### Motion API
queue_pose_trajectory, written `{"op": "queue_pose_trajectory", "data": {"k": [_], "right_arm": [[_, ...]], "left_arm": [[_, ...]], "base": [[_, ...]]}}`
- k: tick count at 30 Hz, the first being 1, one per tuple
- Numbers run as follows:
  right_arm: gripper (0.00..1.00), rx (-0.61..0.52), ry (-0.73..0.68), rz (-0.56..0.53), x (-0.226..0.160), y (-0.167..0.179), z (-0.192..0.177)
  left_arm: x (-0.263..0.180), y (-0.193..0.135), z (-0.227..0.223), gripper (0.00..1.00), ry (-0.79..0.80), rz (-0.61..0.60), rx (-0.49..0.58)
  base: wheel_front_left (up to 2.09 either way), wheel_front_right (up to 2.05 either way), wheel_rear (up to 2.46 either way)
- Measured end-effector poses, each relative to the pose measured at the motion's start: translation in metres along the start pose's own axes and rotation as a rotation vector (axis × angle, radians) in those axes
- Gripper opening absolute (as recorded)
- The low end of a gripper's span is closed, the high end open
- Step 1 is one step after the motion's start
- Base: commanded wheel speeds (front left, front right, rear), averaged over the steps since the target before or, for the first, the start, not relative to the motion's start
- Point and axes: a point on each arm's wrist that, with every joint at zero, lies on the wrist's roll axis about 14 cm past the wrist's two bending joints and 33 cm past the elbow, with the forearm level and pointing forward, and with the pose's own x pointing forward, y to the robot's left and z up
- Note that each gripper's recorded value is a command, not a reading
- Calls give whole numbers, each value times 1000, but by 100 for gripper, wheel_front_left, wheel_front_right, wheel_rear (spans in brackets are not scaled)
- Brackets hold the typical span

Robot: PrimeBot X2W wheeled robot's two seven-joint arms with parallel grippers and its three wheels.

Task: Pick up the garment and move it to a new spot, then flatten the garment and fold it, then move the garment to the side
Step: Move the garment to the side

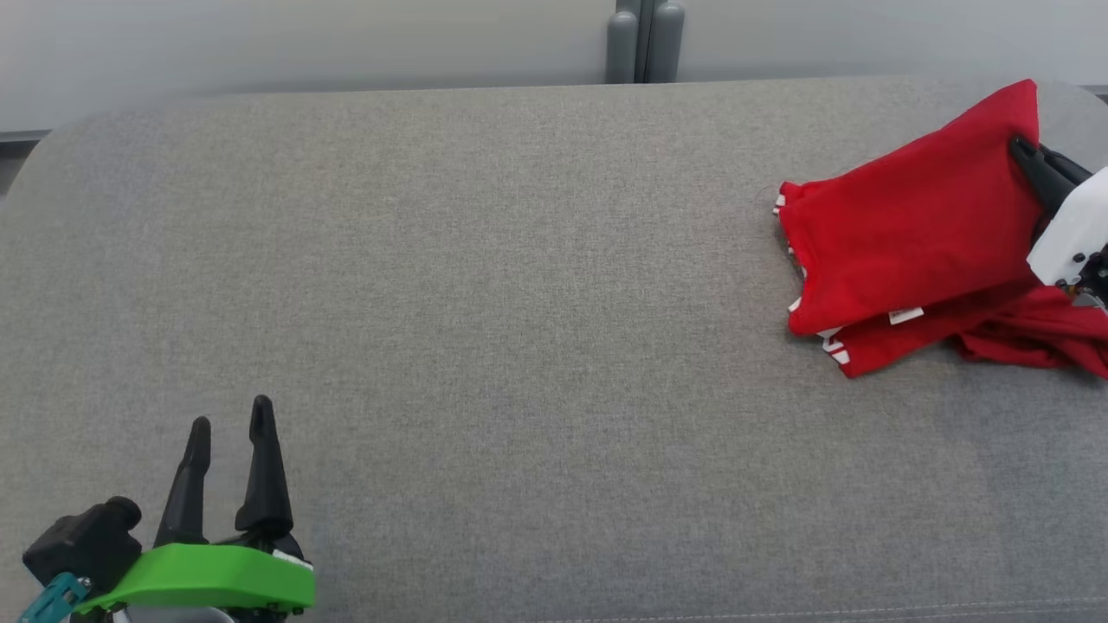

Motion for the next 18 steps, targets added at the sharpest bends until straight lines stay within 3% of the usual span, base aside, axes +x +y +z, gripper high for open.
{"op": "queue_pose_trajectory", "data": {"k": [7, 18], "right_arm": [[0, -31, 78, -13, -6, -10, -14], [0, -55, 57, -121, -28, -58, 7]], "left_arm": [[6, -1, -3, 100, 7, -3, 3], [17, -21, -11, 100, 34, -63, 6]], "base": [[0, 0, 0], [0, 0, 0]]}}
